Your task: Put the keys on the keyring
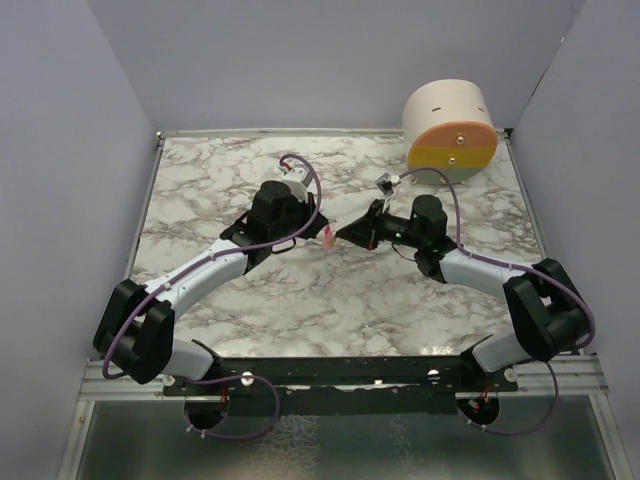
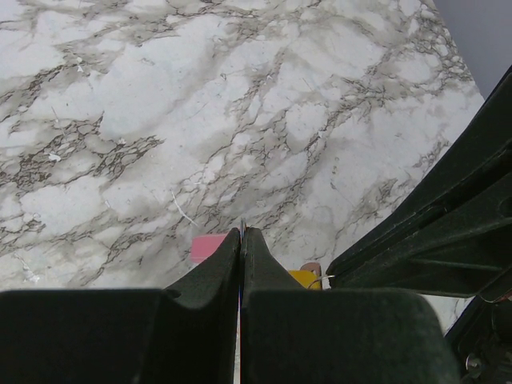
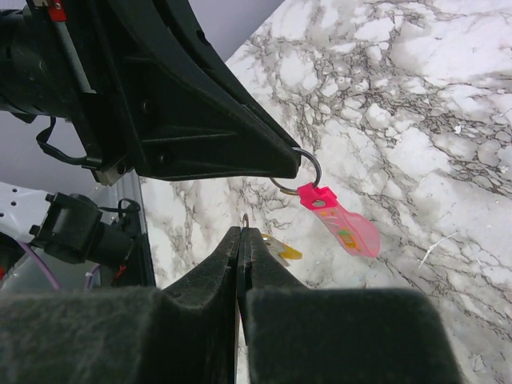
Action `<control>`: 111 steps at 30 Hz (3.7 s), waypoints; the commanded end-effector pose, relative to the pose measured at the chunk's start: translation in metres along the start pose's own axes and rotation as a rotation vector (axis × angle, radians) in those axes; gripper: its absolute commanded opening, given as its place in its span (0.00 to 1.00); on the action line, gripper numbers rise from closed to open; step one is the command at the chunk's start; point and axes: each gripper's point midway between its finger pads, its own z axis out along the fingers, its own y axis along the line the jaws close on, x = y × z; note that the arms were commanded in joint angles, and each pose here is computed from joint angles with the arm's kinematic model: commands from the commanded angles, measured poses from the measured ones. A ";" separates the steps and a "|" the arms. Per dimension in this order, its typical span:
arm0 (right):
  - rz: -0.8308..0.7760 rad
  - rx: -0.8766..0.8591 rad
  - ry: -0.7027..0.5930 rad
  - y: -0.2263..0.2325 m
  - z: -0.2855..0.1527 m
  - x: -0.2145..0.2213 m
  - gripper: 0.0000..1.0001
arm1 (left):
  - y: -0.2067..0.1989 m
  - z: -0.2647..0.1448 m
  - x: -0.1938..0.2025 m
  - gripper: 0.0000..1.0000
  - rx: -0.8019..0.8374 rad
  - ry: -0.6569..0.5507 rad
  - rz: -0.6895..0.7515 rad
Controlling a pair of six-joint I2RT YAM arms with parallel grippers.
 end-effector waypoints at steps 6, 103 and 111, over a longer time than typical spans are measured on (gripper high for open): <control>0.050 -0.008 -0.033 0.001 0.003 -0.001 0.01 | -0.009 0.000 -0.025 0.00 0.015 -0.078 -0.009; 0.160 0.171 -0.097 -0.033 0.008 0.001 0.01 | -0.032 -0.002 -0.024 0.00 0.025 -0.071 0.051; 0.138 0.197 -0.102 -0.035 0.004 -0.002 0.01 | -0.032 -0.002 -0.022 0.00 0.024 -0.062 0.055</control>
